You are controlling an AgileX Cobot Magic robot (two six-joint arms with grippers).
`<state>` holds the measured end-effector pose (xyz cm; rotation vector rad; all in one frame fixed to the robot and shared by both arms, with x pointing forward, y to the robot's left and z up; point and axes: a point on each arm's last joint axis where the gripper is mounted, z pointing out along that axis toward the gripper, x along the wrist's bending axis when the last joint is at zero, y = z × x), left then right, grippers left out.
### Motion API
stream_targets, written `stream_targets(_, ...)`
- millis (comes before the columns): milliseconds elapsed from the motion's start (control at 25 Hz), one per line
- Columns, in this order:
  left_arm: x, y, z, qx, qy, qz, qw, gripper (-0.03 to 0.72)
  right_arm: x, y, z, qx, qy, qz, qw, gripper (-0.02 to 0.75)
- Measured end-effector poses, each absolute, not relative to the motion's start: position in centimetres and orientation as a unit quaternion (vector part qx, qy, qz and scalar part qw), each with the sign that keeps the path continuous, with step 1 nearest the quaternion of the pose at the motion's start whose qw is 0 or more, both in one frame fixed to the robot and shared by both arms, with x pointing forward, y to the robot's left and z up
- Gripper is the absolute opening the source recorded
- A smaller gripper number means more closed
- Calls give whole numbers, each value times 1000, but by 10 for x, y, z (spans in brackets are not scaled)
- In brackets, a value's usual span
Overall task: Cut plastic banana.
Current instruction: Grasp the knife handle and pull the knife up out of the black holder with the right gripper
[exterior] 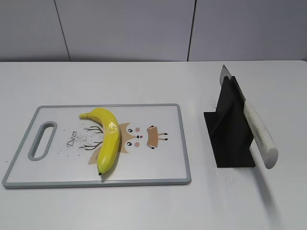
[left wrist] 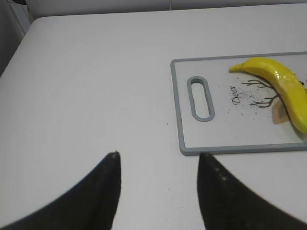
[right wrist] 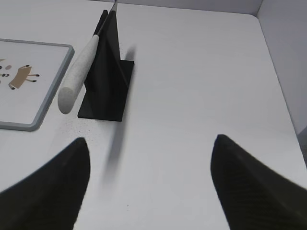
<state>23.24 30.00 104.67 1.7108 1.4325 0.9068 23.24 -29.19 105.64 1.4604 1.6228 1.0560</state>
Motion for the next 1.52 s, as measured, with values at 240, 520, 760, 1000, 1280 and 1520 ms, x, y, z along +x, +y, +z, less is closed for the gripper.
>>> stream_targets(240, 232, 300, 1047, 663, 555, 351, 358, 497, 232, -292, 1056, 564, 627, 408, 351, 592)
stream_targets(520, 232, 300, 1047, 663, 555, 351, 358, 490, 232, -292, 1056, 564, 627, 408, 351, 592)
stream_targets(760, 232, 300, 1047, 663, 555, 351, 358, 486, 232, -292, 1056, 564, 627, 408, 351, 592)
stream_targets(1000, 232, 300, 1047, 663, 555, 351, 358, 477, 232, -292, 1056, 564, 627, 408, 351, 592)
stream_targets(1280, 232, 300, 1047, 663, 555, 351, 358, 469, 244, -292, 1072, 571, 632, 396, 342, 592)
stream_targets(1520, 232, 300, 1047, 663, 555, 351, 358, 464, 281, -289, 1095, 597, 656, 357, 292, 579)
